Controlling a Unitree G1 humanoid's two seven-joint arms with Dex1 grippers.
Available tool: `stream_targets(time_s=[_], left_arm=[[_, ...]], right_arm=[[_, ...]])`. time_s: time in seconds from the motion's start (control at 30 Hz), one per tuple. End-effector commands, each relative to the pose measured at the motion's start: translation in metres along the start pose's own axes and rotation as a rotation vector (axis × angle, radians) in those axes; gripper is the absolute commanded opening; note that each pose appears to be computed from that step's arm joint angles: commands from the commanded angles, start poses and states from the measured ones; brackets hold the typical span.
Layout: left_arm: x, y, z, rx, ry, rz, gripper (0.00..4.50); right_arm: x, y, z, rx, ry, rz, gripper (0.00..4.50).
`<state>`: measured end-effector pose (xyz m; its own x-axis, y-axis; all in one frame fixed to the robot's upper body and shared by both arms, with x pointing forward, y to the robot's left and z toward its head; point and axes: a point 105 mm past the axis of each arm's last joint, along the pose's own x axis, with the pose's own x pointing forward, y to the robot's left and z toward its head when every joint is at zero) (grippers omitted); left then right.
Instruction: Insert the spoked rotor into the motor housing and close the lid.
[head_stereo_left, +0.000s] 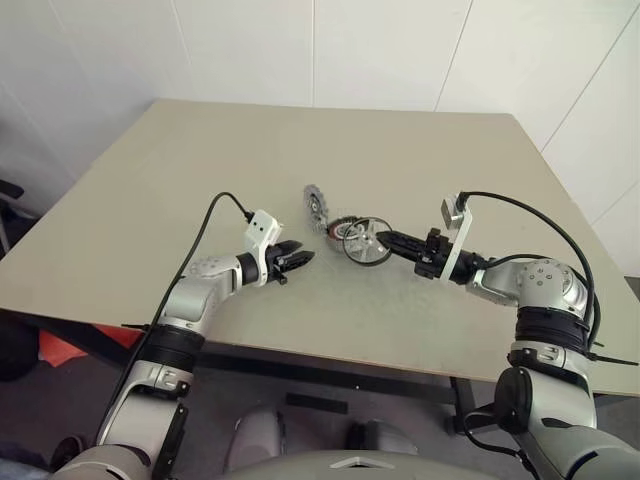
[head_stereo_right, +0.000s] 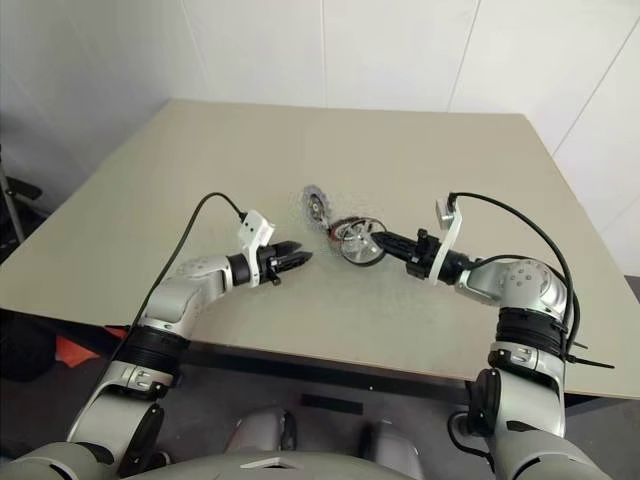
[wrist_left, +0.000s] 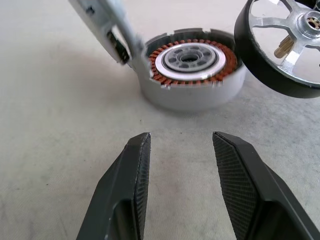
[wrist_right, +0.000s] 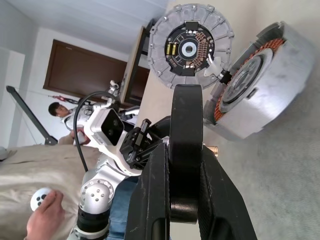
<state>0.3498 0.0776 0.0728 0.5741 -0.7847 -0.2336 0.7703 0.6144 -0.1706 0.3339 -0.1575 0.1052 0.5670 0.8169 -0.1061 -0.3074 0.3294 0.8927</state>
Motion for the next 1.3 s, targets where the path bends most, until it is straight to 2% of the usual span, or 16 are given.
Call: stream_targets(time_s=[0.03,0.6,0.97,1.3], left_arm=[[0.000,-0.002,0.015,0.040,-0.040,-0.009,2.09],[-0.001,0.000,0.012,0.036,-0.035,0.000,2.09],[-0.001,0.001,0.012,0.046,-0.026,0.002,2.09],[-0.002,0.001,0.011,0.044,-0.025,0.003,2.09]], right_arm=[[0.005,0.008,0.011,-0.013,-0.053,0.025,0.41],[0.028,0.000,0.031,0.051,-0.172,-0.044,0.41],[0.053,0.004,0.012,0.105,-0.153,-0.035,0.41],[0.053,0.000,0.016,0.105,-0.183,-0.054,0.41]])
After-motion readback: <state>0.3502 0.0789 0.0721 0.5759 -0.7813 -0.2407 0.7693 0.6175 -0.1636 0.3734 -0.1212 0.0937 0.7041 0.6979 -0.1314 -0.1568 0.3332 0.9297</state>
